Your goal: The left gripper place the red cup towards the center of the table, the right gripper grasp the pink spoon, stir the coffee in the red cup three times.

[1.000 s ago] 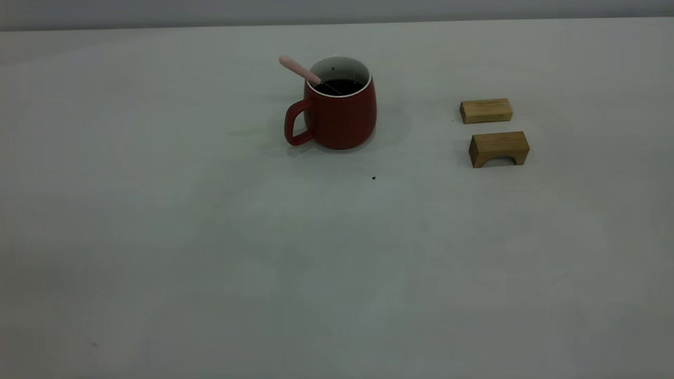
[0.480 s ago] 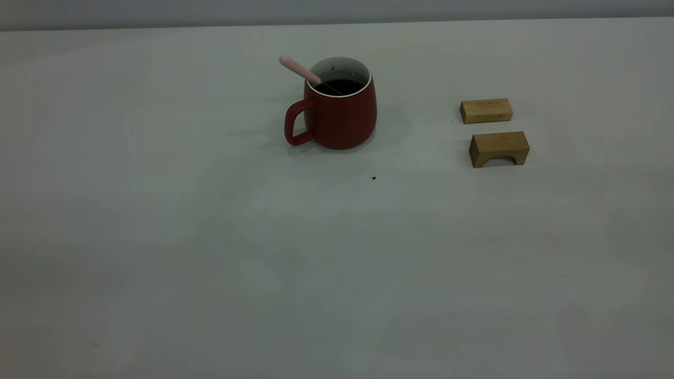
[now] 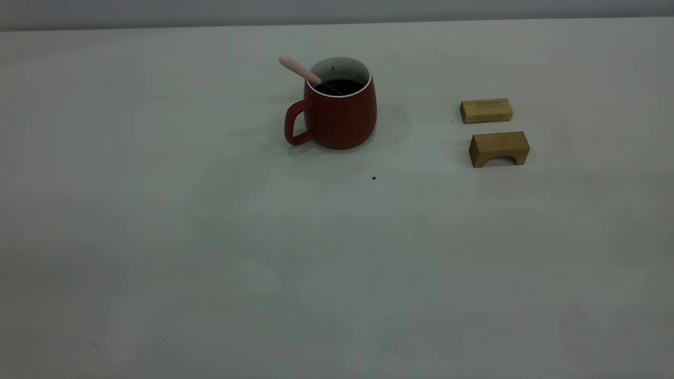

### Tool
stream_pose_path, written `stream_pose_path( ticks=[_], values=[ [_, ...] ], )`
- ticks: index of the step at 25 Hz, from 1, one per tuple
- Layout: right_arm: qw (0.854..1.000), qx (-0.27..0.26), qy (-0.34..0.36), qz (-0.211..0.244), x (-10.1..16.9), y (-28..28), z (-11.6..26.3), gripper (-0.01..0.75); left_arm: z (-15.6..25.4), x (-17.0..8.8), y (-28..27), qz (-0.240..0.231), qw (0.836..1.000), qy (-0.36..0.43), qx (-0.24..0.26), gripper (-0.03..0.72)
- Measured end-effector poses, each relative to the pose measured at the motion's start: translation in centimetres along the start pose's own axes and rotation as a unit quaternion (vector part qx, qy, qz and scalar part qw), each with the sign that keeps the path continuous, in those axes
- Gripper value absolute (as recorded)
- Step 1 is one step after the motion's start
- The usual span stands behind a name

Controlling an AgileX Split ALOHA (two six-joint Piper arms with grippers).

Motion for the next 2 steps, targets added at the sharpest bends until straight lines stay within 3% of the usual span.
stream_pose_path(
  ticks=[2],
  values=[
    [1.0,0.0,0.0,0.0,0.0,0.0,0.0,0.237,0.0,0.0,0.0,0.0,1.0,0.0,0.0,0.443]
  ],
)
Point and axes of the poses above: a point on each arm's last joint axis where the gripper is mounted, y pointing out along that axis toward the gripper, x along the wrist's bending axis when the last joint is at zero, z = x × y, the point moved 5 cm from there along y, pointing out along that axis toward the gripper, and after that the axes turned 9 degrees about -y, right-handed, at the moved point
